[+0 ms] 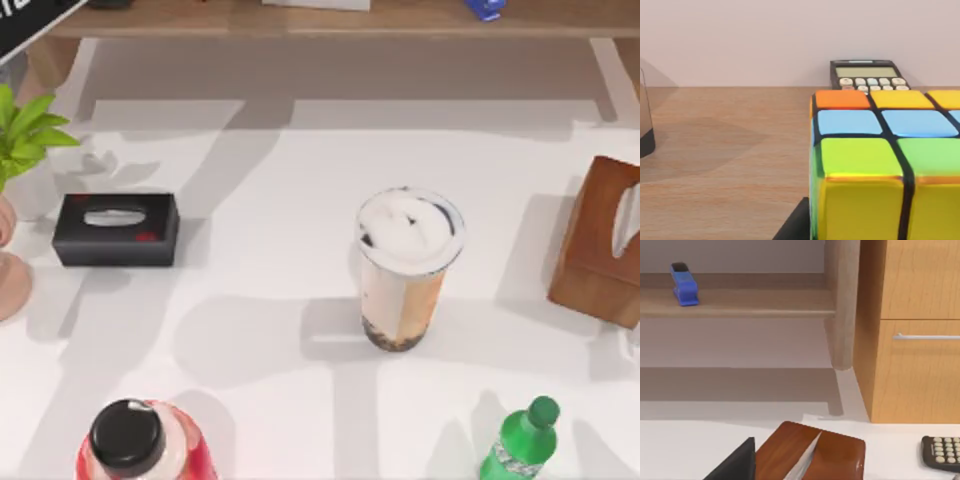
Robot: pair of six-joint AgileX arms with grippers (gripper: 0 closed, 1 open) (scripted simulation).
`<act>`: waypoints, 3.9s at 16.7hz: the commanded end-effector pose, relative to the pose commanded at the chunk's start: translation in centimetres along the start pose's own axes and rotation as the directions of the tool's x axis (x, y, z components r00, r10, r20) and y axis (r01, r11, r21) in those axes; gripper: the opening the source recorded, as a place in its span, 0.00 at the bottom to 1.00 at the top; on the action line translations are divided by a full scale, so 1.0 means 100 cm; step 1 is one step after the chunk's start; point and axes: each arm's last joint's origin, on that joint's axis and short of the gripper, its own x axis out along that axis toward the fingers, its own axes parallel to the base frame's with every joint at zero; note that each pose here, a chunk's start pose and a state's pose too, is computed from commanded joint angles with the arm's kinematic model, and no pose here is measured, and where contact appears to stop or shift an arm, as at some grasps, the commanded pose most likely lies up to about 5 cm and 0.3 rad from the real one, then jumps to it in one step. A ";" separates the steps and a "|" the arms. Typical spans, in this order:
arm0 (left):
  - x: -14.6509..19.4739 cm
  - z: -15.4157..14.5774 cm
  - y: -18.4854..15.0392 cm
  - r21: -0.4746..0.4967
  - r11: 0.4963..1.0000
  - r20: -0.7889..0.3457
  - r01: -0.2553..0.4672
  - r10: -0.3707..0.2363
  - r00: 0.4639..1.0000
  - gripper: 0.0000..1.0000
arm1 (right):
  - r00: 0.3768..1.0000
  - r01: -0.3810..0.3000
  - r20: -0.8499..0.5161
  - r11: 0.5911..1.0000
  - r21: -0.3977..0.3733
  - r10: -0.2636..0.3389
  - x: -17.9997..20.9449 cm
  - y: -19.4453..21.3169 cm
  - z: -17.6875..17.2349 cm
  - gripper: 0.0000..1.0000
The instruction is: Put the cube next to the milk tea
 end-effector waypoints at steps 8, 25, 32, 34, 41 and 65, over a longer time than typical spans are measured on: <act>0.000 0.000 0.000 0.000 1.000 0.000 0.000 0.000 1.000 0.00 | 1.000 0.000 0.000 1.000 0.000 0.000 0.000 0.000 0.000 1.00; -0.052 0.064 0.009 0.043 0.991 -0.041 0.126 -0.124 0.991 0.00 | 1.000 0.000 0.000 1.000 0.000 0.000 0.000 0.000 0.000 1.00; -0.092 -0.005 0.004 -0.037 0.950 -0.582 0.311 -0.273 0.766 0.00 | 1.000 0.000 0.000 1.000 0.000 0.000 0.000 0.000 0.000 1.00; -0.094 -0.059 0.006 -0.091 0.964 -0.780 0.251 -0.226 0.583 0.00 | 1.000 0.000 0.000 1.000 0.000 0.000 0.000 0.000 0.000 1.00; -0.124 -0.191 0.011 0.010 1.000 -1.000 0.001 0.010 0.013 0.00 | 1.000 0.000 0.000 1.000 0.000 0.000 0.000 0.000 0.000 1.00; -0.119 -0.188 0.019 -0.003 1.000 -0.998 -0.029 -0.002 0.061 0.00 | 1.000 0.000 0.000 1.000 0.000 0.000 0.000 0.000 0.000 1.00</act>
